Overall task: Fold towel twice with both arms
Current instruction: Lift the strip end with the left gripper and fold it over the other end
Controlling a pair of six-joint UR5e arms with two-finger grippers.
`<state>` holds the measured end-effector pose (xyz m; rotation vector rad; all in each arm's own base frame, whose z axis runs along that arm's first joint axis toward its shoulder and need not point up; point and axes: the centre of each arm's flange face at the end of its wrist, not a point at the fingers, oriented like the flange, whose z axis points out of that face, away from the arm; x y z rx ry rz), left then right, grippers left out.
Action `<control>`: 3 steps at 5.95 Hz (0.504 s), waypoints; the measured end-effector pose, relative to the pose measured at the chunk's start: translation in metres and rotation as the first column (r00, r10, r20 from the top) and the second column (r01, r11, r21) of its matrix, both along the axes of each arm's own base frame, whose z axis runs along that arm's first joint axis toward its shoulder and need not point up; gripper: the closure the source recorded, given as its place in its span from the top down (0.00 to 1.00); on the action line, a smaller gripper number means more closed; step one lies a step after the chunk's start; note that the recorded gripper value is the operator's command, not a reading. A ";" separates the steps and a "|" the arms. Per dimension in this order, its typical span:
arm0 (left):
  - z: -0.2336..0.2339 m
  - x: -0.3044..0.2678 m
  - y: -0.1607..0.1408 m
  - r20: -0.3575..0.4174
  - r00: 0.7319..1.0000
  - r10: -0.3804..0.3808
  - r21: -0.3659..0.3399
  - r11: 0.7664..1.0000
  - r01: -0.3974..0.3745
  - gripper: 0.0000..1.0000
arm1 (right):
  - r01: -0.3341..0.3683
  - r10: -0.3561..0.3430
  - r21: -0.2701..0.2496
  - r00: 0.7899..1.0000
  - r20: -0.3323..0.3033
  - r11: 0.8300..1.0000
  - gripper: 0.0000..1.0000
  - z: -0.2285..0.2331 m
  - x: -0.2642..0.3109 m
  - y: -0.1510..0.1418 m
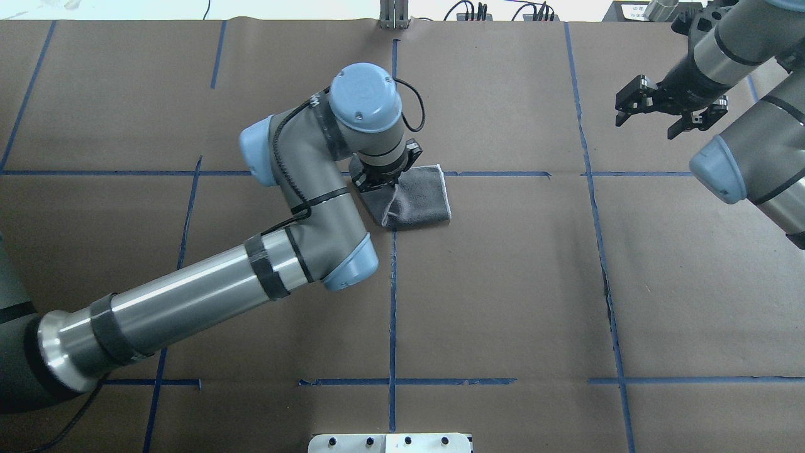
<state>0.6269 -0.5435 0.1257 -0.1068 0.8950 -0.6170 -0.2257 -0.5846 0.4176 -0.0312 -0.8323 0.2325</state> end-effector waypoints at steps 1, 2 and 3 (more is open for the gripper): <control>-0.016 0.016 0.003 -0.001 1.000 0.011 -0.001 1.000 -0.011 0.03 | 0.014 -0.014 0.007 1.000 -0.010 1.000 1.00 0.012 0.007 0.007; -0.026 0.027 0.010 -0.012 1.000 0.025 0.006 1.000 -0.025 0.03 | 0.024 -0.024 0.012 1.000 -0.017 1.000 1.00 0.020 0.012 0.010; -0.031 0.037 0.022 -0.027 0.999 0.044 0.017 0.999 -0.044 0.04 | 0.029 -0.028 0.016 0.999 -0.022 0.999 1.00 0.023 0.013 0.010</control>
